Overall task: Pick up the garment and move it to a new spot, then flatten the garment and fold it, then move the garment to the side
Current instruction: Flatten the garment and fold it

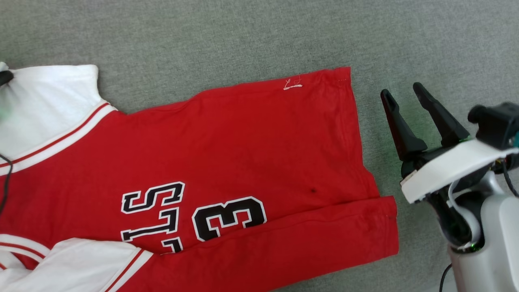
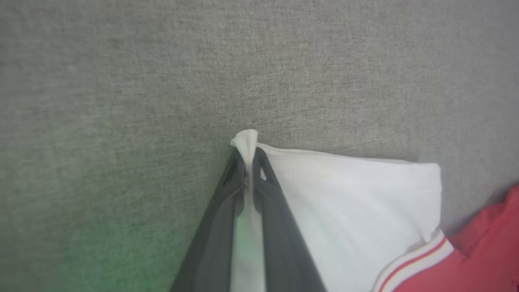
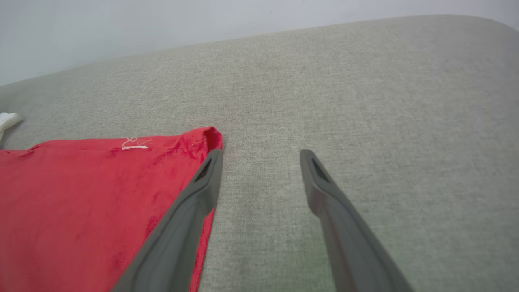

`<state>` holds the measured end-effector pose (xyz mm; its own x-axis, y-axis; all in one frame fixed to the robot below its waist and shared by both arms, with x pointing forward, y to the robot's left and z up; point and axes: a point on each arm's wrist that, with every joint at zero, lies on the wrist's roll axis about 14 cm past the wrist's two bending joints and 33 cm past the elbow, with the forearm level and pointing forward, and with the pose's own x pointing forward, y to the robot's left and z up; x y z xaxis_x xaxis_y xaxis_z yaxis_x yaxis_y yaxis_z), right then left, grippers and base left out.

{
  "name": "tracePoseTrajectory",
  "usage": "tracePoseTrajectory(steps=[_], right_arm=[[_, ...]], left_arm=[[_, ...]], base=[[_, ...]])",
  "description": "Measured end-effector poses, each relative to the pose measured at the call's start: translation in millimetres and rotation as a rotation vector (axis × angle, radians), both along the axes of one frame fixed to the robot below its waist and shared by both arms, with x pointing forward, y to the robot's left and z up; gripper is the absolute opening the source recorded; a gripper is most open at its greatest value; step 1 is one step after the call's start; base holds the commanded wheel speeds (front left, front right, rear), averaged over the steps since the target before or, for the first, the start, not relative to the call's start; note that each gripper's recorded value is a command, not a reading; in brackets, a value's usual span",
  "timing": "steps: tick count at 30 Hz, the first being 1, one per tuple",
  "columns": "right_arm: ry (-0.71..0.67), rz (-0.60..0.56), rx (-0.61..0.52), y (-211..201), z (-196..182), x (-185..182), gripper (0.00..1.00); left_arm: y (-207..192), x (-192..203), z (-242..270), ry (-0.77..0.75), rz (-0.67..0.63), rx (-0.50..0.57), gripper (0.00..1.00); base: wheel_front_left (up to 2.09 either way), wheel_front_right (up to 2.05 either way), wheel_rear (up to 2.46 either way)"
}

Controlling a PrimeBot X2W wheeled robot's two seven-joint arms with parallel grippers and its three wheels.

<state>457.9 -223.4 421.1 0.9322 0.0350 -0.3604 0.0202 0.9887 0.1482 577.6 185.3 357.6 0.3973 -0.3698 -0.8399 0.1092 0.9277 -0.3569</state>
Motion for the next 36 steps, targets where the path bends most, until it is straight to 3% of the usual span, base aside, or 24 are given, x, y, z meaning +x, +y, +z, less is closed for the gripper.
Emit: tracePoseTrajectory(steps=[8,15,22,23,24,30,36], right_arm=[[0.241,0.119,0.029,8,-13,17,1.0],[0.403,0.268,0.021,40,-22,39,1.0],[0.605,0.356,0.004,61,-55,44,1.0],[0.626,0.363,-0.001,62,-57,45,0.55],[0.635,0.371,-0.004,63,-58,46,0.0],[0.61,0.393,-0.005,70,-53,51,0.0],[0.459,0.378,-0.044,64,-17,57,0.0]], left_arm=[[-5,-4,25,-0.107,-0.021,-0.01,0.0],[0,5,66,-0.259,-0.039,-0.001,0.0],[6,0,61,-0.289,-0.037,0.018,0.0],[6,-1,60,-0.289,-0.035,0.019,0.0],[7,-1,61,-0.296,-0.034,0.017,0.0],[6,-8,64,-0.321,-0.027,0.012,0.0],[8,-18,92,-0.426,0.007,-0.011,0.0]], base=[[0.0,0.0,0.0],[0.0,0.0,0.0],[0.0,0.0,0.0],[0.0,0.0,0.0],[0.0,0.0,0.0],[0.0,0.0,0.0],[0.0,0.0,0.0]])
